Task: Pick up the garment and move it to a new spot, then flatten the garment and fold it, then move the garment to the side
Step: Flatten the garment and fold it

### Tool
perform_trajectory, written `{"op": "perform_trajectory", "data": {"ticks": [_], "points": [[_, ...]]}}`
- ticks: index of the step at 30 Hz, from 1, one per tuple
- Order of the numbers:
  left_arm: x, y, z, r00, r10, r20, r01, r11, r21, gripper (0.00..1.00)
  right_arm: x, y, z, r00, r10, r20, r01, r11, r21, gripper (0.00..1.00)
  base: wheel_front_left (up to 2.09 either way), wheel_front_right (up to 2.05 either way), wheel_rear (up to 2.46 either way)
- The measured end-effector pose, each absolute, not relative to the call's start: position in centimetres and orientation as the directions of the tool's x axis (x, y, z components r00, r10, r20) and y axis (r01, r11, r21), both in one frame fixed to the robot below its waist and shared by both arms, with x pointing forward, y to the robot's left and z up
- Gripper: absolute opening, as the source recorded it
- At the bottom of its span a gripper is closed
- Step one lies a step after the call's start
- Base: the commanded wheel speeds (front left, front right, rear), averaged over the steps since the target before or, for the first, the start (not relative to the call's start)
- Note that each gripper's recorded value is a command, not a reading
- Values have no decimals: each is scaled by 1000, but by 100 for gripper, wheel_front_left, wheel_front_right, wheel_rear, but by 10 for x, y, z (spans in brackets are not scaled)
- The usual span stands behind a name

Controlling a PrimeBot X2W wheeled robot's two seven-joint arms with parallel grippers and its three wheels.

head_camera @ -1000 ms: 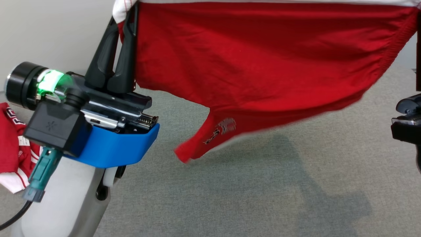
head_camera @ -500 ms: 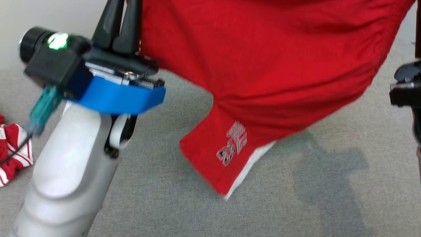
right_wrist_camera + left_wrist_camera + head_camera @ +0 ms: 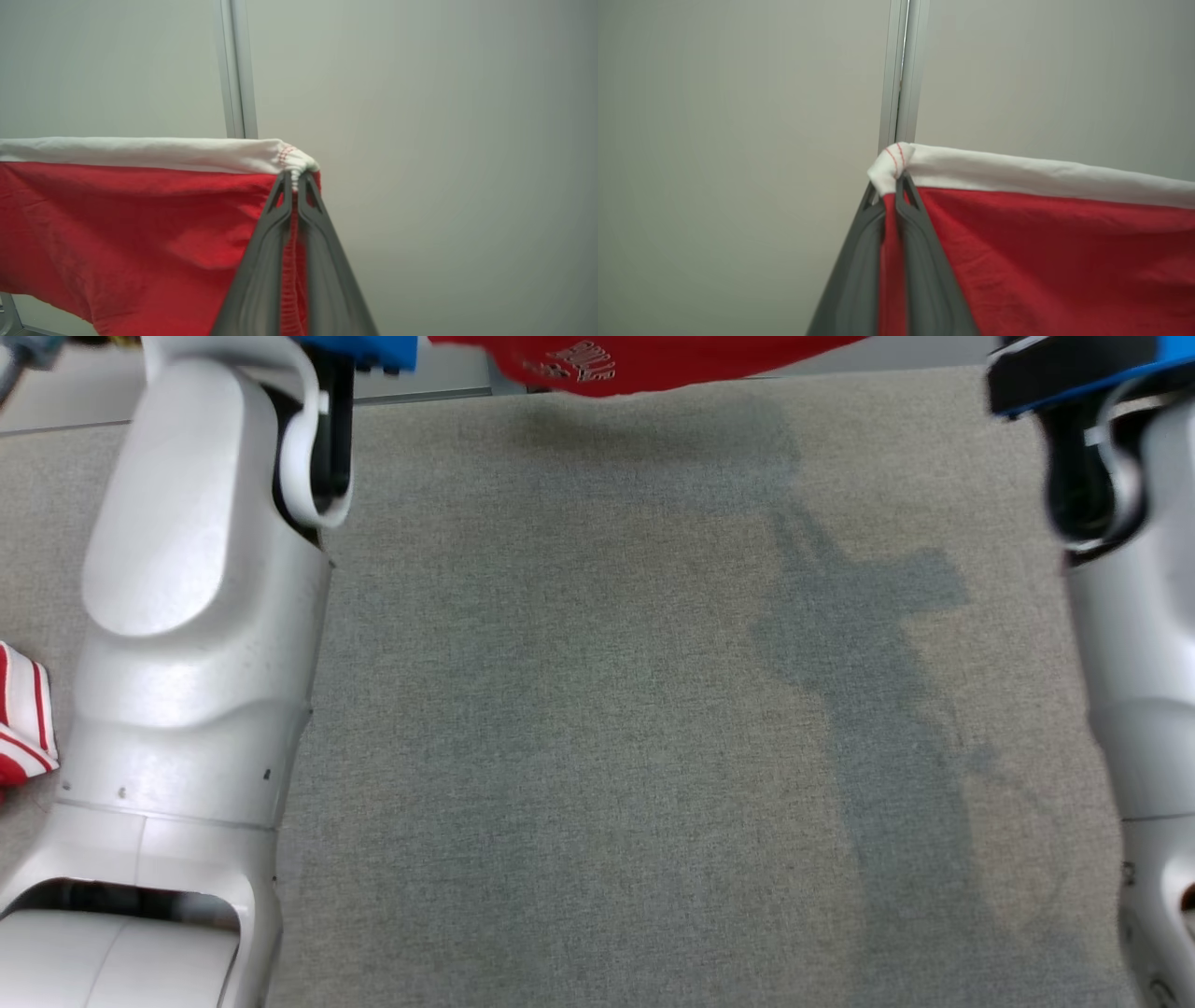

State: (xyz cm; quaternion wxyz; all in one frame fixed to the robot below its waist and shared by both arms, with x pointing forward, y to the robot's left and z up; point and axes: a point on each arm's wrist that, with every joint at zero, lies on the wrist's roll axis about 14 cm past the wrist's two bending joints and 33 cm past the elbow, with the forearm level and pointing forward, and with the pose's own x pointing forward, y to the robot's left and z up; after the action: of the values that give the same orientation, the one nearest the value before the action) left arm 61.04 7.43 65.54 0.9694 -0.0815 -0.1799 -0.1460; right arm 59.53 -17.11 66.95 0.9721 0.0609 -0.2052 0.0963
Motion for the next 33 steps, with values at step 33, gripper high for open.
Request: {"op": "perform_trajectory", "data": {"ticks": [33], "points": [[435,150,429,986,-91,-141,61,977,-204,0,401,-118,476,964,266,8,-255,917,307,0,0,0,0]]}}
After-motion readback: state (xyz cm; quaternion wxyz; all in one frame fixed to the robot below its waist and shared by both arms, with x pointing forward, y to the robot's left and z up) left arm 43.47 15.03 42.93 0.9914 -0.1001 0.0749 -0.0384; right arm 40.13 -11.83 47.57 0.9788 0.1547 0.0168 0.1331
